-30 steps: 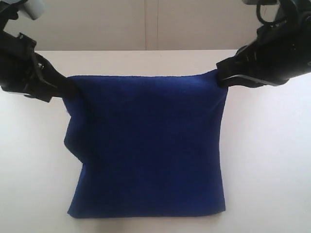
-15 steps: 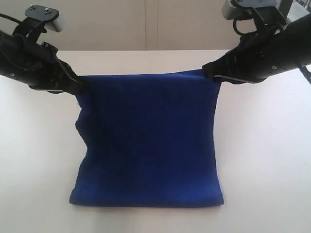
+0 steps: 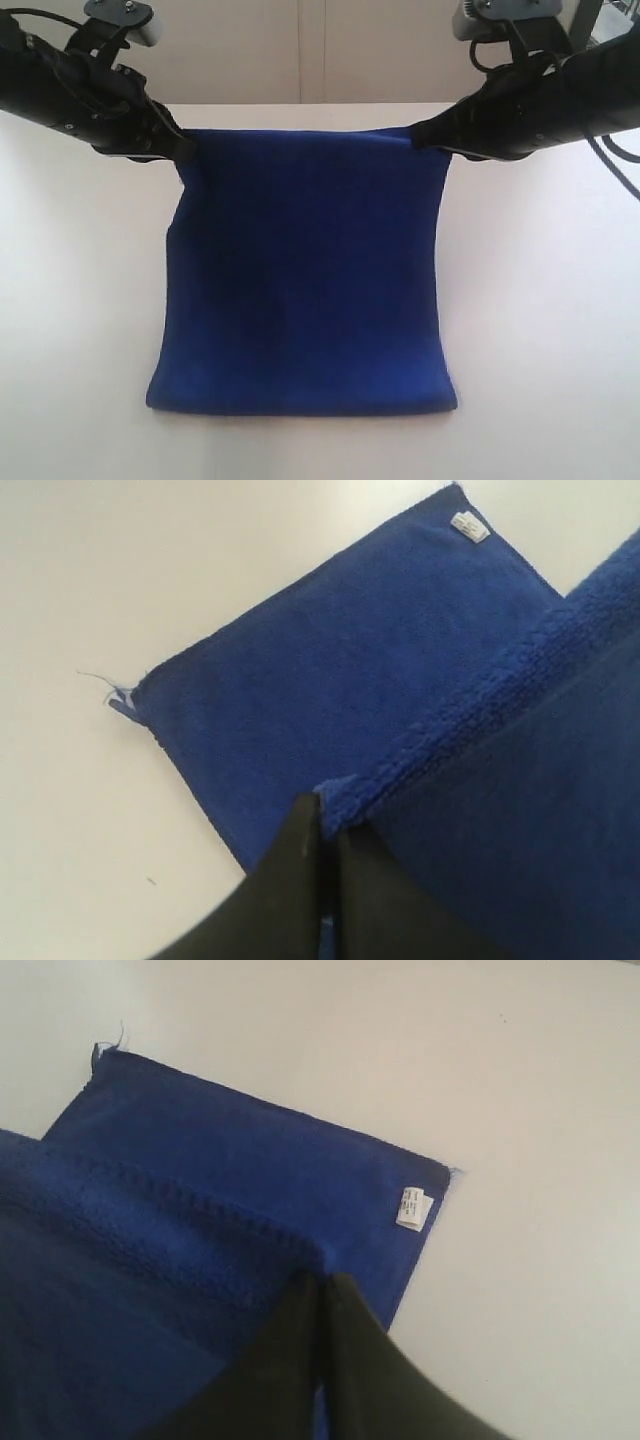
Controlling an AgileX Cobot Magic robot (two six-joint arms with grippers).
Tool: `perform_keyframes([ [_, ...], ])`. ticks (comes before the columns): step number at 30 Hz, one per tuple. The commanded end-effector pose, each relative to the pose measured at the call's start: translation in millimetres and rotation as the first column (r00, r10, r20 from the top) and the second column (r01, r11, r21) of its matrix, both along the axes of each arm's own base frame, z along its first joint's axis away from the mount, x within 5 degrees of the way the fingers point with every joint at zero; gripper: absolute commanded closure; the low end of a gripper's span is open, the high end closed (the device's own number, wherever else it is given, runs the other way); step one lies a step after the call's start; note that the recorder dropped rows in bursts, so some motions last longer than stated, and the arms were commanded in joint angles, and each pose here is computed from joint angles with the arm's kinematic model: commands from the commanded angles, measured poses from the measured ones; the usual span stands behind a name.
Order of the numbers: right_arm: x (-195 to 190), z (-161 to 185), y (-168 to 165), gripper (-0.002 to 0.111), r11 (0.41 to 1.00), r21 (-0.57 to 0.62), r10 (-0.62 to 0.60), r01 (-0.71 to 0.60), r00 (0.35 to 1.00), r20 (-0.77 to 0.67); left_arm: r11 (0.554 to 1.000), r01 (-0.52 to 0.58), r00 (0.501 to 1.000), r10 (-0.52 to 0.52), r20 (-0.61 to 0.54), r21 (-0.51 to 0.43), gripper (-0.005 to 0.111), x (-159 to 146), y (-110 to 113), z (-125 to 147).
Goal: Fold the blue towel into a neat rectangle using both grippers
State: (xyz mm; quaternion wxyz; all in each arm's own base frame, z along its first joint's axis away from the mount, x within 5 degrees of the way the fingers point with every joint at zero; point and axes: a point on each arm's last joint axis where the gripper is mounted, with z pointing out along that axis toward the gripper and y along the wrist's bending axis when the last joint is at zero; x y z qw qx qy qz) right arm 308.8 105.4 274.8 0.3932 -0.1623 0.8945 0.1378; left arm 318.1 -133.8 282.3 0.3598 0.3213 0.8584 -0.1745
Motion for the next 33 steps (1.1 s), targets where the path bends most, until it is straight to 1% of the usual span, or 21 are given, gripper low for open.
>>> perform_keyframes([
  [1, 5.5, 7.0, -0.8, 0.108, 1.0, -0.008, -0.011, 0.012, 0.998, 0.058, 1.0, -0.026, 0.999, 0.026, 0.041, -0.016, 0.107, 7.3, -0.4, 5.8],
  [7, 16.3, -6.2, 0.0, 0.108, 0.999, -0.003, -0.048, 0.048, 0.997, 0.054, 0.999, -0.043, 0.999, 0.044, 0.012, -0.033, 0.107, 16.8, -3.9, -9.5],
  [11, 23.6, -13.7, 0.0, 0.108, 0.998, -0.006, -0.07, 0.07, 0.995, 0.068, 0.998, -0.053, 0.998, 0.053, 0.022, -0.039, 0.107, 23.3, -5.5, -17.0],
  [17, 30.9, -29.0, 1.2, 0.108, 0.997, -0.018, -0.079, 0.08, 0.996, 0.043, 0.997, -0.066, 0.998, 0.065, -0.022, -0.037, 0.107, 30.6, -7.9, -35.0],
  [19, 31.2, -28.7, 1.1, 0.108, 0.996, -0.017, -0.081, 0.082, 0.996, 0.048, 0.997, -0.067, 0.998, 0.067, -0.017, -0.039, 0.107, 31.4, -8.0, -33.7],
  [25, 37.7, -21.7, 2.6, 0.108, 0.996, -0.007, -0.087, 0.087, 0.993, 0.077, 0.996, -0.062, 0.997, 0.064, 0.037, -0.061, 0.107, 40.0, -11.0, -15.6],
  [28, 44.0, -29.2, 4.1, 0.108, 0.996, -0.013, -0.088, 0.089, 0.994, 0.064, 0.996, -0.068, 0.997, 0.07, 0.029, -0.058, 0.107, 44.7, -12.0, -21.5],
  [33, 57.1, -47.5, 7.1, 0.108, 0.995, -0.026, -0.096, 0.097, 0.995, 0.037, 0.994, -0.097, 0.995, 0.097, 0.003, -0.046, 0.107, 56.0, -13.7, -41.2],
])
